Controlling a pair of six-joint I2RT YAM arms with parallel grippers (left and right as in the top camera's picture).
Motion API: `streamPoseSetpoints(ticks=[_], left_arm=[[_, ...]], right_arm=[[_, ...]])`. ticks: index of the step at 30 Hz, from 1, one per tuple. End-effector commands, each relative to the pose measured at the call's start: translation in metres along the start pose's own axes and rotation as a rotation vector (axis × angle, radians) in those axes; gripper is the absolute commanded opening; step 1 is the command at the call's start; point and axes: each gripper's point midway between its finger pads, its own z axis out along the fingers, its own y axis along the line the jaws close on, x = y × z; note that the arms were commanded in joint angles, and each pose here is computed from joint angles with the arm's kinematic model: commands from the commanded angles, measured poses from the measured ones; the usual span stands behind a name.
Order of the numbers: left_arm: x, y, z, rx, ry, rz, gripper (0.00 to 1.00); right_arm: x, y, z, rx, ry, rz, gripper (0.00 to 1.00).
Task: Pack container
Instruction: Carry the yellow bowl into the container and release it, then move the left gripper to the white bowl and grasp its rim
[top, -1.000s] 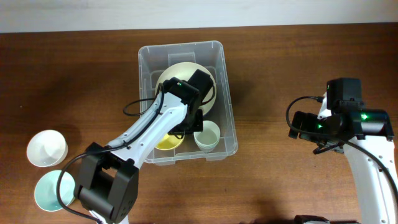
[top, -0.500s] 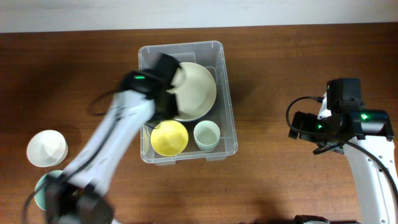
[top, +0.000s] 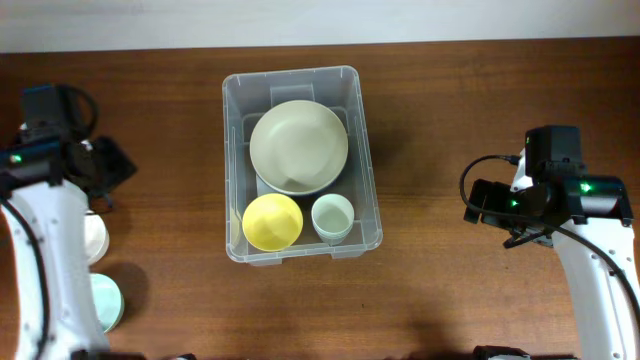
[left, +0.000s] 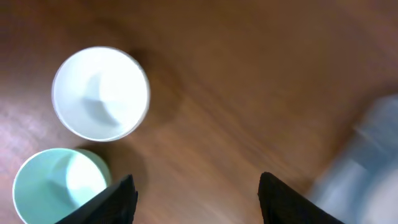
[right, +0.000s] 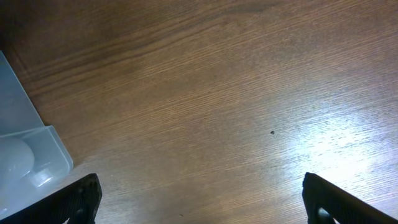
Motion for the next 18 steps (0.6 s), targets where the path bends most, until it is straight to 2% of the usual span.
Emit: streamPoseSetpoints(ticks=[1, 8, 13, 14, 15, 17, 18], left_arm=[[0.006, 0.037, 0.066, -0.103, 0.143, -0.059, 0.65], [0.023, 0.059, 0.150, -0.183, 0.321, -0.100, 0.65], [0.057, 0.065, 0.202, -0.221, 0.474, -0.093, 0.63], [0.062, 0.063, 0.205, -0.214, 0.495, -0.095, 0.54], [0.065, 0.061, 0.207, -0.201, 0.512, -0.099, 0.38], [0.063, 0.060, 0.204, -0.200, 0.505, -0.098, 0.16], [0.061, 0.060, 0.203, -0.198, 0.499, -0.099, 0.13]], right_arm=[[0.000, 0.001, 0.000, 0.002, -0.002, -0.013, 0.99], [0.001, 0.001, 0.000, 0.003, 0.001, -0.013, 0.99], [0.001, 0.001, 0.000, 0.004, 0.001, -0.013, 0.99], [0.001, 0.001, 0.000, 0.004, 0.001, -0.013, 0.99], [0.001, 0.001, 0.000, 0.004, 0.001, -0.013, 0.99], [0.001, 0.001, 0.000, 0.004, 0.001, -0.013, 0.99], [0.001, 0.001, 0.000, 0.004, 0.001, -0.013, 0.99]])
